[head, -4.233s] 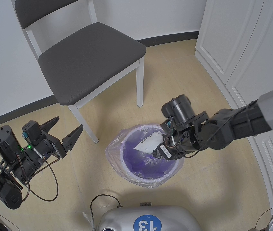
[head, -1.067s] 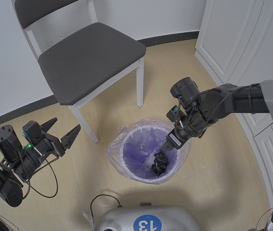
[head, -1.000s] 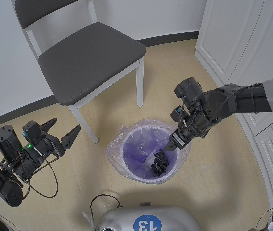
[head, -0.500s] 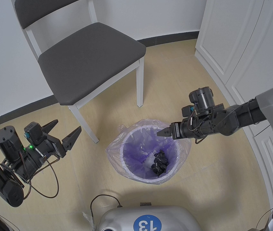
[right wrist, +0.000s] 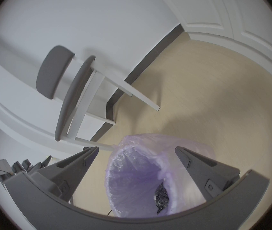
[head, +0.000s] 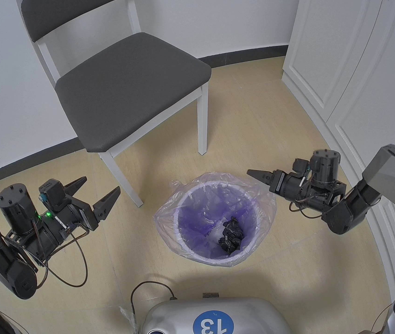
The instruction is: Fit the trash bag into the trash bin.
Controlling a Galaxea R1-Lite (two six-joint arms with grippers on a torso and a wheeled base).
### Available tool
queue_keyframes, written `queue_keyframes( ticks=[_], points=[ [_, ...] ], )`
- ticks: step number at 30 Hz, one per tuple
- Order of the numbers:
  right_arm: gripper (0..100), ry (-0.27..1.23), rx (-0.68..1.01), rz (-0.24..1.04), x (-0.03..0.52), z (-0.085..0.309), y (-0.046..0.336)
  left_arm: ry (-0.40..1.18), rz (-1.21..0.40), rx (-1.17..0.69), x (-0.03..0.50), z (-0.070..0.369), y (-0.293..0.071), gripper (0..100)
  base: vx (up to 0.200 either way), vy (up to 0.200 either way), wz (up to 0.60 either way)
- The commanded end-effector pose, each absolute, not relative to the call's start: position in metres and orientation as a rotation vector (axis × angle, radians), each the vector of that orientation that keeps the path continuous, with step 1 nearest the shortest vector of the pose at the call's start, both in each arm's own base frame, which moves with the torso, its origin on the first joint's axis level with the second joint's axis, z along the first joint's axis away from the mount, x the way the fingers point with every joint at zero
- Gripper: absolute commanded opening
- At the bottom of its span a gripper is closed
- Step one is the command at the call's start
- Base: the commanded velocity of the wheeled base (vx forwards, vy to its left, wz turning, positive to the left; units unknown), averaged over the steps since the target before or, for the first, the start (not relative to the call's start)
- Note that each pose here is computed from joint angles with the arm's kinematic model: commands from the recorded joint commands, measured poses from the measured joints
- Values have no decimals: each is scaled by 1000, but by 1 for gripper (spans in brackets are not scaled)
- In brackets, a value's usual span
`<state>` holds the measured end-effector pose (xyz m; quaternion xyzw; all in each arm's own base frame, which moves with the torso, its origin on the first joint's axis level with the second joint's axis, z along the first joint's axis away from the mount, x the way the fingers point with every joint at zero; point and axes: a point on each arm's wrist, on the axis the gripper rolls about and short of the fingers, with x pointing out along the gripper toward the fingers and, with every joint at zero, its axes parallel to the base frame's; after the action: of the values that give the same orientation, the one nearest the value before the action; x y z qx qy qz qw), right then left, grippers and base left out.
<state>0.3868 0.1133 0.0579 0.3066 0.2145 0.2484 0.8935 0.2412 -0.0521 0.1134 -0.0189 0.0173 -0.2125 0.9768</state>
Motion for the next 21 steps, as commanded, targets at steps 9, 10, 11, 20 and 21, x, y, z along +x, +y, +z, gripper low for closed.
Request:
queue_keyframes(
  ticks=[9,10,11,20,21],
  points=[
    [100,547,697,480,380,-12,83,82,-444,-28,248,98,-58,100,0,0,0],
    [100,543,697,482,380,-14,83,83,-445,-28,248,98,-58,100,0,0,0],
    [100,542,697,484,380,-16,84,85,-448,-28,247,98,-59,100,0,0,0],
    [100,520,718,501,391,-17,91,79,-465,-27,245,100,-62,100,0,0,0],
    [100,517,723,501,392,-16,92,79,-465,-27,245,100,-62,100,0,0,0]
  ],
)
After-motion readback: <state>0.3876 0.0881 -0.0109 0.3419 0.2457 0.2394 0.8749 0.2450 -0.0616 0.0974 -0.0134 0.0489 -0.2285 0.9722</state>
